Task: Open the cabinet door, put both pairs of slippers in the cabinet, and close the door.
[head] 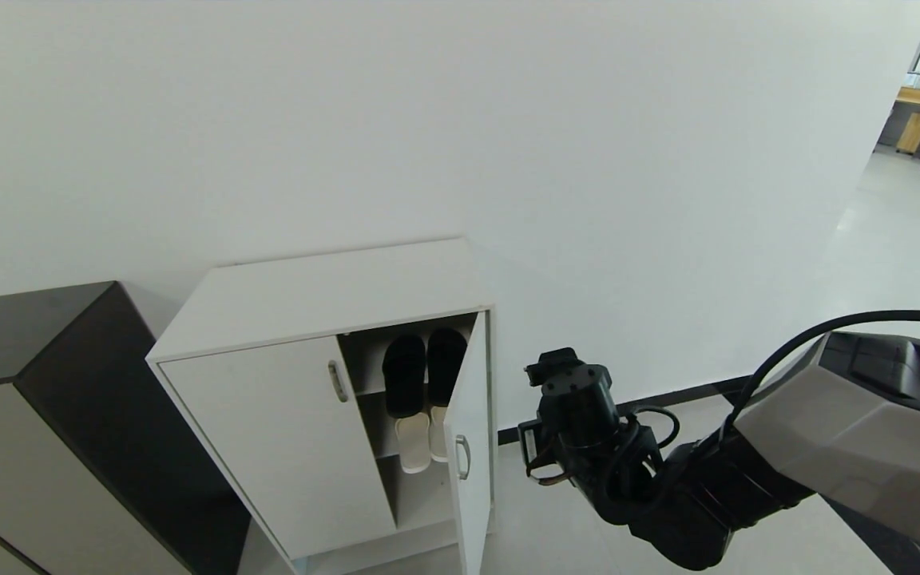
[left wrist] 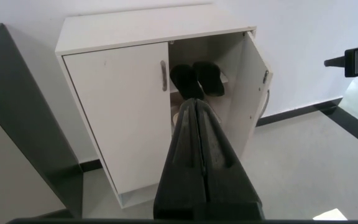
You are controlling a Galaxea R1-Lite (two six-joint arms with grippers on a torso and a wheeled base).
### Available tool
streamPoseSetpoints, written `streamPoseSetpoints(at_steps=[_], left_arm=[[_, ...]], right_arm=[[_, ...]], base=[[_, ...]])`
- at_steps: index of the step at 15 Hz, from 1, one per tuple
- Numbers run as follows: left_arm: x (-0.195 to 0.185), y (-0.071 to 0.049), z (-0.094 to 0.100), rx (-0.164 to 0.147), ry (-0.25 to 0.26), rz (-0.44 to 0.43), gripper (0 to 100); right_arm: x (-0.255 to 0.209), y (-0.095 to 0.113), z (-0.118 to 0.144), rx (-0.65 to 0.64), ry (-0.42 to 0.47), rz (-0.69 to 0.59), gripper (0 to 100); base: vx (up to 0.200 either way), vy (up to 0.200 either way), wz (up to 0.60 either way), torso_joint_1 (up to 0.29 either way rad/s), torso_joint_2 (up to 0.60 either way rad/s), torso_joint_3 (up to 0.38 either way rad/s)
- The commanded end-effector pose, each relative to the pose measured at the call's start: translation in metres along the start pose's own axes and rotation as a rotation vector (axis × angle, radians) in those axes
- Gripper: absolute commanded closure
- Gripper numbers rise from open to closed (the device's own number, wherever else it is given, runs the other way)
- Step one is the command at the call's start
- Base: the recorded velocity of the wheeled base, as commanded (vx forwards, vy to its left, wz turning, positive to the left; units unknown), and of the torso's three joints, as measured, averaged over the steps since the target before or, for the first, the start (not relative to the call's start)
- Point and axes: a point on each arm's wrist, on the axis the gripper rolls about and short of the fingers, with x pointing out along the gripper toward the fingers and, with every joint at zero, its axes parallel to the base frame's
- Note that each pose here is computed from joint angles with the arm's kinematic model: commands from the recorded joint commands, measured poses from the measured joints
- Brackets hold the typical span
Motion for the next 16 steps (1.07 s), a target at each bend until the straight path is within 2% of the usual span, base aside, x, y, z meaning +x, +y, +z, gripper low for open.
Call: streamPoseSetpoints(at_steps=[1, 3, 8, 12, 14, 16], left_arm=[[0.0, 0.0, 0.0, 0.002, 0.002, 0.0, 100], [0.0, 0.0, 0.0, 0.003, 0.0, 0.0, 100], [0.0, 0.0, 0.0, 0.003, 0.0, 0.0, 100], [0.0, 0.0, 0.0, 0.002, 0.0, 0.0, 100], [0.0, 0.0, 0.0, 0.005, 0.0, 0.0, 100], [0.0, 0.0, 0.0, 0.005, 0.002, -0.001, 100]], right_arm=[[0.0, 0.0, 0.0, 0.0, 0.0, 0.003, 100], [-0.001, 0.0, 0.0, 0.005, -0.01, 0.003, 100], [-0.002, -0.004, 0.003, 0.01, -0.066, 0.004, 100], [-0.016, -0.034, 0.018, -0.023, -0.108, -0.049, 100], [-0.027, -0.045, 0.021, -0.026, -0.103, -0.063, 100], [-0.04, -0.057, 0.01, -0.054, -0.058, -0.081, 100]], base=[[0.0, 0.0, 0.6, 0.002, 0.0, 0.002], [0.0, 0.0, 0.6, 0.01, 0.0, 0.007], [0.0, 0.0, 0.0, 0.0, 0.0, 0.0], [0.0, 0.0, 0.0, 0.0, 0.0, 0.0], [0.0, 0.0, 0.0, 0.0, 0.0, 0.0], [0.2, 0.0, 0.0, 0.002, 0.0, 0.005]])
